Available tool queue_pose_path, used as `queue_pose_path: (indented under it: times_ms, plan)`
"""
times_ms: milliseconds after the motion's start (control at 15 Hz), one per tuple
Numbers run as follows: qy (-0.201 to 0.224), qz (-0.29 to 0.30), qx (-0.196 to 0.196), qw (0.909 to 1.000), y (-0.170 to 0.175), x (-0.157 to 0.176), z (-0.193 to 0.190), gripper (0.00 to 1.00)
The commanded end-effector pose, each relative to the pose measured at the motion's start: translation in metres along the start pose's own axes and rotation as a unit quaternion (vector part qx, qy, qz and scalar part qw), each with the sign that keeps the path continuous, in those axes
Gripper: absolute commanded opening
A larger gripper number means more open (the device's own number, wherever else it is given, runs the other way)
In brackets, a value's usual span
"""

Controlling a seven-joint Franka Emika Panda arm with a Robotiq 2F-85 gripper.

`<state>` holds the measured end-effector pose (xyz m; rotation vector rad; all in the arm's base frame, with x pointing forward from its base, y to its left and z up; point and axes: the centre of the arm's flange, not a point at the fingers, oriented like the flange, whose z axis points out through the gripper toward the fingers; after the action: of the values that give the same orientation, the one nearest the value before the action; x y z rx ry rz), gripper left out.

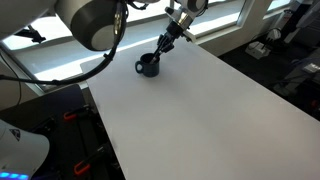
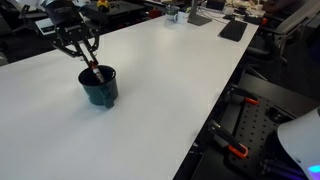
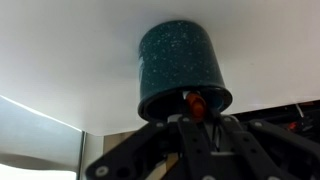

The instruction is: Remove the marker from the cup and put it on the table

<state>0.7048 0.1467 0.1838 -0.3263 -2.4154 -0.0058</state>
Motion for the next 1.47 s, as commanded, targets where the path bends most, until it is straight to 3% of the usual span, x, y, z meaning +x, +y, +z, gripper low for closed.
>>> queue_pose_path:
  times_ms: [0,333,733,1067,1400]
  plan:
    - [-0.026,0.005,0.002,0.9997,0.006,0.038,-0.024,0.04]
    - [-0.08,0.016,-0.012,0.9966,-0.001,0.095,-0.082,0.04]
    - [-0.155,0.079,-0.025,0.9844,-0.041,0.141,-0.14,0.04]
    - [-0.181,0.154,-0.015,0.9712,-0.089,0.134,-0.143,0.04]
    - [-0.154,0.168,-0.013,0.9736,-0.118,0.1,-0.105,0.04]
